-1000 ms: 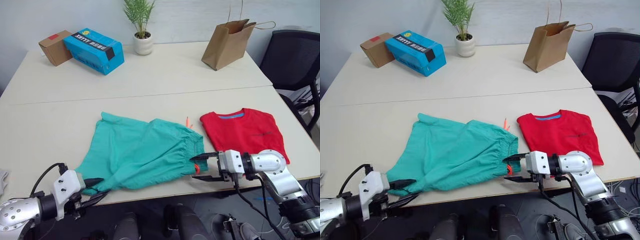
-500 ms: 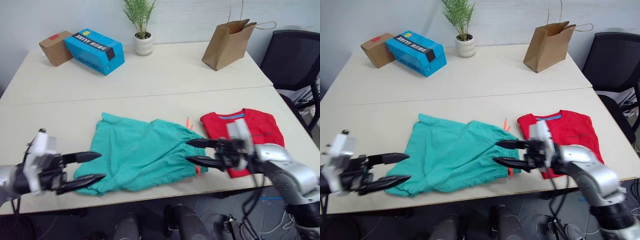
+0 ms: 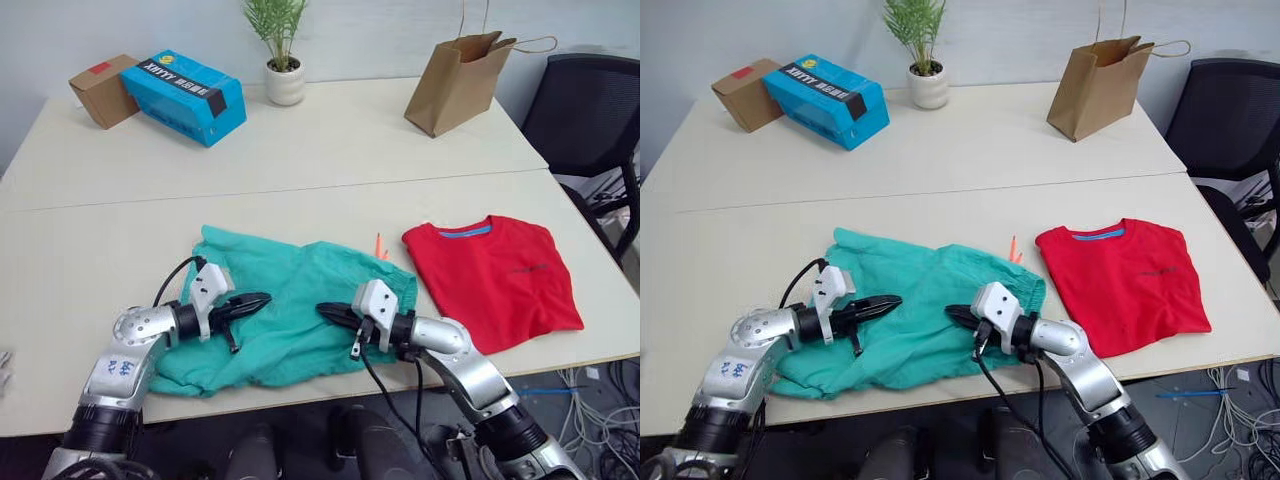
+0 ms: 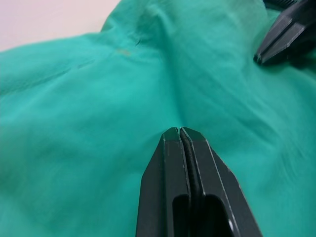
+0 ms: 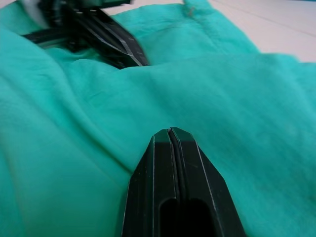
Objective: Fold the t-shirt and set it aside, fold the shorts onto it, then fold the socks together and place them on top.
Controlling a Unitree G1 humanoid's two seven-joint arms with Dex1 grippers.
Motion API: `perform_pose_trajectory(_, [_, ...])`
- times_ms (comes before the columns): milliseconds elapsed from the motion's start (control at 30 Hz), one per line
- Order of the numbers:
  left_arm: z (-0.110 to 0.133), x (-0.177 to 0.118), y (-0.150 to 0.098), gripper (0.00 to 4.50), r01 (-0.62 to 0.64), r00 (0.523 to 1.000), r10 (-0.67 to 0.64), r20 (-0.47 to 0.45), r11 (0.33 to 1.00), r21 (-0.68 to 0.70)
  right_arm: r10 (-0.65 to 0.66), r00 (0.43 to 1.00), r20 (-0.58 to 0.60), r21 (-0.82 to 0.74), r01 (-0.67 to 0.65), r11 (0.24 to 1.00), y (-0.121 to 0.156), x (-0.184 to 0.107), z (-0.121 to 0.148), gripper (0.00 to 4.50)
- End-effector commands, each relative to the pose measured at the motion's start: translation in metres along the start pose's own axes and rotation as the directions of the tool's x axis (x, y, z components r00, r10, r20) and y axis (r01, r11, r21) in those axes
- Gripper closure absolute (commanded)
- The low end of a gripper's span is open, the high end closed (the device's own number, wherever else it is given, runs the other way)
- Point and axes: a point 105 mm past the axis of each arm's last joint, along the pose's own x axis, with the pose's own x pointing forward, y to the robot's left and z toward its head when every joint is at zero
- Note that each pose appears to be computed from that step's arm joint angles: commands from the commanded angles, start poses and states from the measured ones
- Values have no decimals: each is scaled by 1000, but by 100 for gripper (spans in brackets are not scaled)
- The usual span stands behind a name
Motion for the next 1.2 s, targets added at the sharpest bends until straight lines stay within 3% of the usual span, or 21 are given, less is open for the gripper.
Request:
perform_pose_trajectory(33, [-10,-8,1,447,-95,995,95,-30,995,-33,-12,1000,-2,18,12,1000,-12,-23,-8,450])
perform_pose_trajectory(133, [-15,-13,-1,447,-155,988,154,-21,986,-53,-56,998,-3,-10,56,998,-32,-42,-17,450])
perform_pose_trajectory(233, [-6,-13,-10,447,-139,988,142,63,989,-57,-104,994,23,-31,105,994,-50,-47,-12,450])
perform_pose_trajectory(400, [21,-16,-16,447,-102,967,109,230,994,-45,-87,973,212,26,84,996,-55,-27,31,450])
perform_pose_trajectory(500, [35,-18,-13,447,-77,958,85,275,996,-38,-59,969,239,36,52,998,-48,-10,41,450])
perform_pose_trajectory(667, [39,-3,-5,447,-33,973,24,231,999,37,-42,981,188,18,40,999,-36,13,29,450])
perform_pose_trajectory(800, [23,12,-1,447,-22,987,15,159,999,46,-230,957,177,98,215,972,-53,12,20,450])
perform_pose_trajectory(867, [15,15,-1,447,-12,990,7,144,999,39,-296,950,103,119,284,951,-60,11,9,450])
perform_pose_trajectory(1200, [3,18,-3,447,-3,991,1,137,1000,19,-335,931,143,134,317,939,-65,9,17,450])
